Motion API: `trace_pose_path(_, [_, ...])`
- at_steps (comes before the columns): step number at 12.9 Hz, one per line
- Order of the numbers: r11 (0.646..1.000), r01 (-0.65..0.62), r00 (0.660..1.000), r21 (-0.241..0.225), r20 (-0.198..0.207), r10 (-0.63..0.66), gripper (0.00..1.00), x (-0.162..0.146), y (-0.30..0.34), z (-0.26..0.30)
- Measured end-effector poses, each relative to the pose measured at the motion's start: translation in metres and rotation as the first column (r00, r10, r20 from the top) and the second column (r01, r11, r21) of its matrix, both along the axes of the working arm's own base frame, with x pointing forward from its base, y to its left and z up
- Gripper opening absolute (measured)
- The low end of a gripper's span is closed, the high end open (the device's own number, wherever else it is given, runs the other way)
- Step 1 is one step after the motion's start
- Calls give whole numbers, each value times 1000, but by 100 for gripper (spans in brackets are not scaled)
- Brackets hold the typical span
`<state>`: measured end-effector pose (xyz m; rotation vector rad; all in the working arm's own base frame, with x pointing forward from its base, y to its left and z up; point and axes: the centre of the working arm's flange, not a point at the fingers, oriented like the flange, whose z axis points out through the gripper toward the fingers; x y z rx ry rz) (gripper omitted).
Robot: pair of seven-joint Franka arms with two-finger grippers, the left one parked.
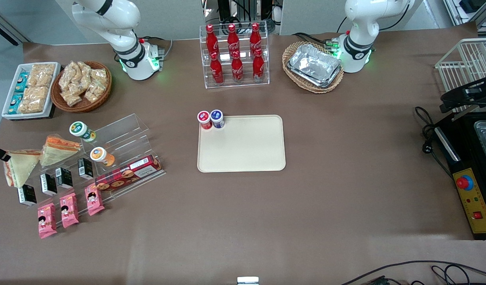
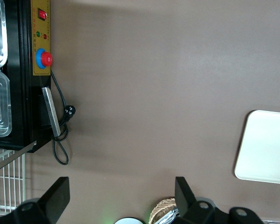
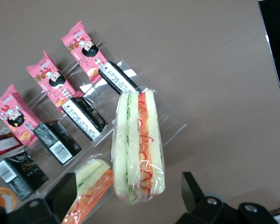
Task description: Place sandwich on tray
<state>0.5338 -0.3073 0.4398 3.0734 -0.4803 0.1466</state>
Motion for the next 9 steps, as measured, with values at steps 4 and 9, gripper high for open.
trace_pose_path(4, [999, -51, 999, 4, 13, 51, 100, -6, 2, -30])
trace_pose_path(9, [997, -77, 996, 22, 44, 76, 100, -5, 1, -49])
